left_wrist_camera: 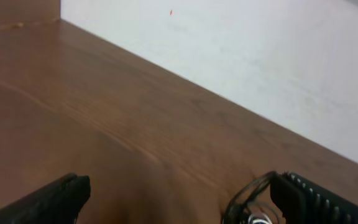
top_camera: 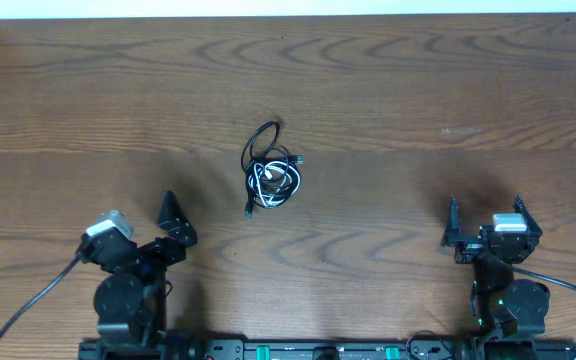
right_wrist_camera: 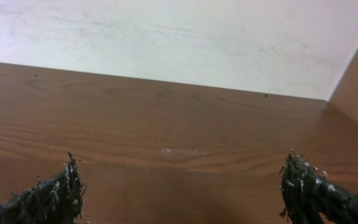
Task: Untangle cables
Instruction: 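Raise the left gripper and move it over the cable bundle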
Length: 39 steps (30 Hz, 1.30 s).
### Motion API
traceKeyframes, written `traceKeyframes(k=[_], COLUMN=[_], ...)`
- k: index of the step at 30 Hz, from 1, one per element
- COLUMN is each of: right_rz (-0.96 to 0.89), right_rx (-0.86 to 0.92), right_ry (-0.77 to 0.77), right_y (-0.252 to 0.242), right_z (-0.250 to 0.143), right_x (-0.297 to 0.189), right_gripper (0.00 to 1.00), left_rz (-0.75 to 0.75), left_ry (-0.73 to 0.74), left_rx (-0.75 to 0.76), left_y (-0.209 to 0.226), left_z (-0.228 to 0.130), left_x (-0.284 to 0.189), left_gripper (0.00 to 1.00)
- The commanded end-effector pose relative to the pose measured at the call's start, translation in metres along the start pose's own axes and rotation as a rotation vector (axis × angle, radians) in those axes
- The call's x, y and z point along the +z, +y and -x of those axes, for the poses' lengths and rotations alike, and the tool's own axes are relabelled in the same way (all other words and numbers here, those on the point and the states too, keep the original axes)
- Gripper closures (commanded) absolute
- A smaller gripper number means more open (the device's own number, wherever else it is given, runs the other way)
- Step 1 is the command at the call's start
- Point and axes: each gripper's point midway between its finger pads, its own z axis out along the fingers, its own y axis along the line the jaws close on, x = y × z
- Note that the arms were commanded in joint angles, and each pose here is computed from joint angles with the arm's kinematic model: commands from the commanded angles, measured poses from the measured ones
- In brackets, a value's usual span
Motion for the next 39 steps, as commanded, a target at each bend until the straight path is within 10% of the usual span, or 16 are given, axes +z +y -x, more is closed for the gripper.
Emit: traceKeyframes(k=[1,39], right_rz=[-0.007,-0.007], right_rx=[0.014,0.014], right_ry=[0.003,0.003], right_y=[-0.001,-0.001], right_z=[-0.001,-0.001], right_x=[0.000,0.000], right_gripper=[0.01,0.01], left_rz=[0.009,0.045], left_ry=[-0.008,0.230], left_rx=[0.023,0.063], left_y=[-0.007,0.005], left_z=[0.021,-0.030], left_x=[-0.004,-0.005], left_gripper=[0.01,0.02])
